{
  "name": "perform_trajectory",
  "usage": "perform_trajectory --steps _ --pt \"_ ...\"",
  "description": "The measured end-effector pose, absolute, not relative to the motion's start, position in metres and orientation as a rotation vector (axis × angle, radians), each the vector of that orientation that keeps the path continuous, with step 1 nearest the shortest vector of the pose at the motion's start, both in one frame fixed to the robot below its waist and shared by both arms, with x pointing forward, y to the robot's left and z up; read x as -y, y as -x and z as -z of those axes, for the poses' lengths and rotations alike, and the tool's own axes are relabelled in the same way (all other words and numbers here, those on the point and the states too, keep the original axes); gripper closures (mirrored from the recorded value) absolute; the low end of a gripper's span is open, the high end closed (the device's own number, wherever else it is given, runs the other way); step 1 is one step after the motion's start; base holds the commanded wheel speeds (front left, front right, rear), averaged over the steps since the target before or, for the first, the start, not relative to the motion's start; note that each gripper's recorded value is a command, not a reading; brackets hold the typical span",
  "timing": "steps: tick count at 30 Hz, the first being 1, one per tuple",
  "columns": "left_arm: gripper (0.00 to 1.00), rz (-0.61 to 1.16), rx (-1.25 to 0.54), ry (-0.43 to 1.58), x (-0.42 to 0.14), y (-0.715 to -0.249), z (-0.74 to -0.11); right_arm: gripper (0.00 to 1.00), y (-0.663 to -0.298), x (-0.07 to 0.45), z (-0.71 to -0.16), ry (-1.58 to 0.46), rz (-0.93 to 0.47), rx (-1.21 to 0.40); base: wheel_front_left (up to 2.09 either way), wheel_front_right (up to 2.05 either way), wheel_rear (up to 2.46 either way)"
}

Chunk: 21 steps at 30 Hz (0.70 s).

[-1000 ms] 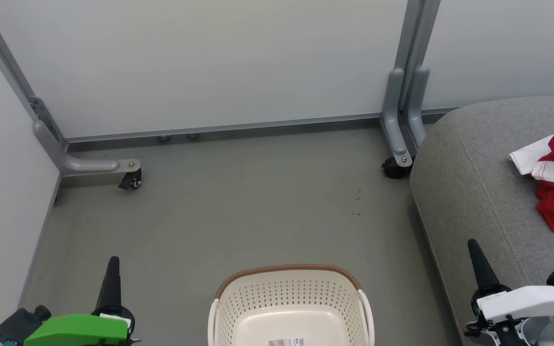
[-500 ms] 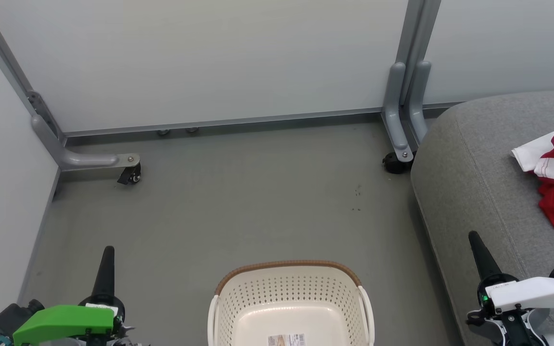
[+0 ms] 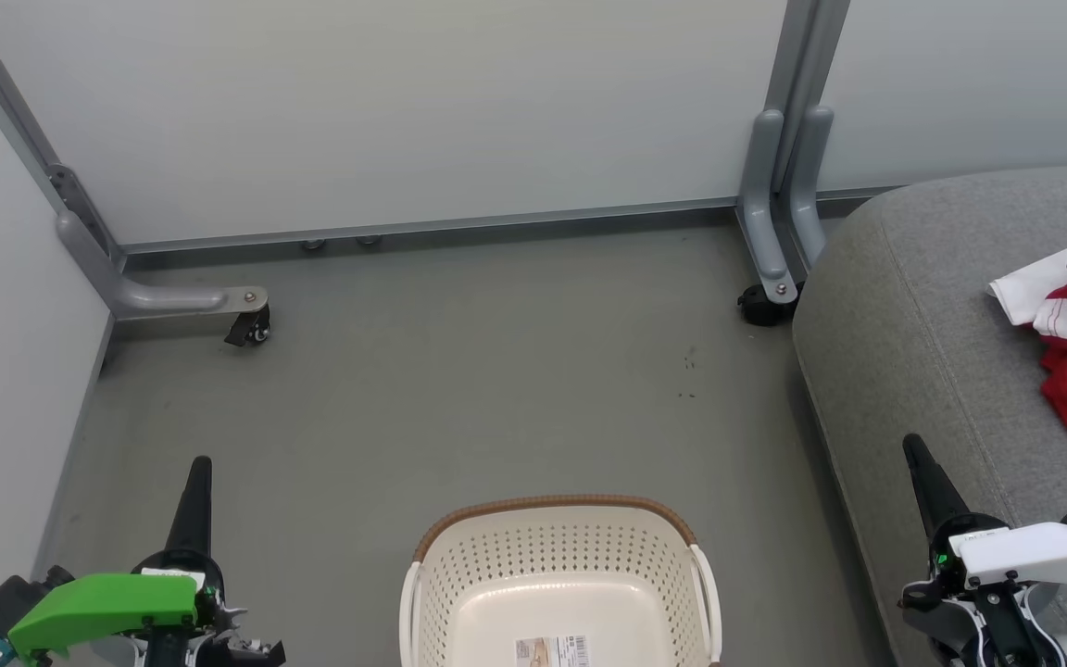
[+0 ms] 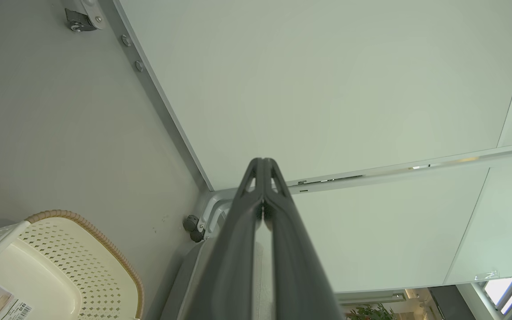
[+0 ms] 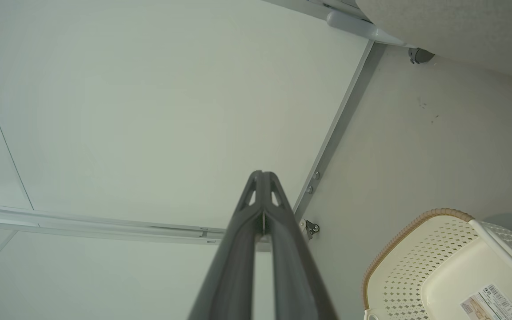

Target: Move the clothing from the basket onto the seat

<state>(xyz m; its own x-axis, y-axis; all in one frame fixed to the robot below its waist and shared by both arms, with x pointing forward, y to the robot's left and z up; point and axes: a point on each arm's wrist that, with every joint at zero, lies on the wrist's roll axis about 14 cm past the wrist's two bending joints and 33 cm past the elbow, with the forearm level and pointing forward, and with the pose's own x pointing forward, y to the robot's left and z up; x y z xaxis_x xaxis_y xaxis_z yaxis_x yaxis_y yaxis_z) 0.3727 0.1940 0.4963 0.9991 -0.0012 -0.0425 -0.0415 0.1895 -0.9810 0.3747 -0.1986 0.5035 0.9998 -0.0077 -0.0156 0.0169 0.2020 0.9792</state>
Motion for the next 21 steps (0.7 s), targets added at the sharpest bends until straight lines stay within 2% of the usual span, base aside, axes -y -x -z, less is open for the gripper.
perform_trajectory --steps 21 --pt "1.00 -0.017 -0.018 1.528 -0.199 -0.384 -0.501 1.00 -0.385 0.199 -0.505 -1.527 0.007 -0.007 0.00 0.00 0.00"
